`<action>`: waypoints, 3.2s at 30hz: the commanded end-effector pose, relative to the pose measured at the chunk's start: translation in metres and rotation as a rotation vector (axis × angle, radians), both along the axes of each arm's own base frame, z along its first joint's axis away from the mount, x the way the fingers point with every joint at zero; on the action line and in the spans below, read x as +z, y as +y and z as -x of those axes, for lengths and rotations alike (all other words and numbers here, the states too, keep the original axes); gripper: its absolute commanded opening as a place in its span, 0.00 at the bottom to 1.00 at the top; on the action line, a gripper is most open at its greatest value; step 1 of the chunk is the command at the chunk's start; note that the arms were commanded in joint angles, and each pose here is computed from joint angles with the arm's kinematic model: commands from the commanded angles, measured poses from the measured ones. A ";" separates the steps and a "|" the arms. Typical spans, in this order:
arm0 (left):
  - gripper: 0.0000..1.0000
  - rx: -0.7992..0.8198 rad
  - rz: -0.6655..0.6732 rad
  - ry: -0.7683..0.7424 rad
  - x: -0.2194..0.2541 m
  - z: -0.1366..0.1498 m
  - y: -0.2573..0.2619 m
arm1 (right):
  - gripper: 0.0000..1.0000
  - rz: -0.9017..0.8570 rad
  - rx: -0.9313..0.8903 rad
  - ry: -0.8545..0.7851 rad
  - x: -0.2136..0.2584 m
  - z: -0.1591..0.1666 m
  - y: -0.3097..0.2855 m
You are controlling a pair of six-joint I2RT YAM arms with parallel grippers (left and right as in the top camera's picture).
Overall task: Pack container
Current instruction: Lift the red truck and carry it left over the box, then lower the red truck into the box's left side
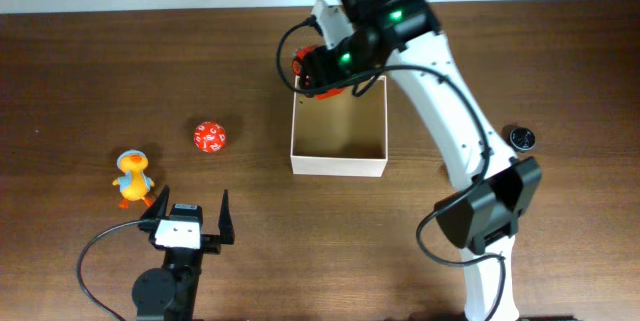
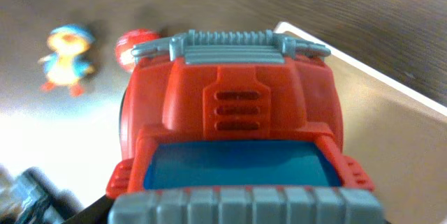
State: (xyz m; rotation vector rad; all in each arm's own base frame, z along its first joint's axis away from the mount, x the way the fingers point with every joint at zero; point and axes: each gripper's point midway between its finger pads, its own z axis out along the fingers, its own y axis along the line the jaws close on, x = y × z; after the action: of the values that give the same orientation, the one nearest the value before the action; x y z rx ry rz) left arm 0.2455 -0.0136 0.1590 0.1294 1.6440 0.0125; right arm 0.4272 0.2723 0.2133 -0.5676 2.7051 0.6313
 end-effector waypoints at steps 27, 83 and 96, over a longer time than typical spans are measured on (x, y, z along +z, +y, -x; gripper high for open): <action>0.99 -0.003 -0.020 -0.002 -0.002 0.000 0.000 | 0.62 0.304 -0.463 0.057 -0.126 -0.032 0.011; 0.99 -0.003 -0.020 -0.002 -0.002 0.000 0.000 | 0.61 0.517 -0.364 0.242 -0.129 0.030 -0.038; 0.99 -0.003 -0.020 -0.002 -0.002 0.000 0.000 | 0.66 0.410 -0.385 0.127 -0.126 -0.003 -0.018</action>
State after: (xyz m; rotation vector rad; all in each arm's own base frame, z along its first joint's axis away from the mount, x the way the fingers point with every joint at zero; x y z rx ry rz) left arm 0.2455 -0.0136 0.1590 0.1294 1.6440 0.0125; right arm 0.4249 0.2553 0.0676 -0.0965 3.0152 -0.0071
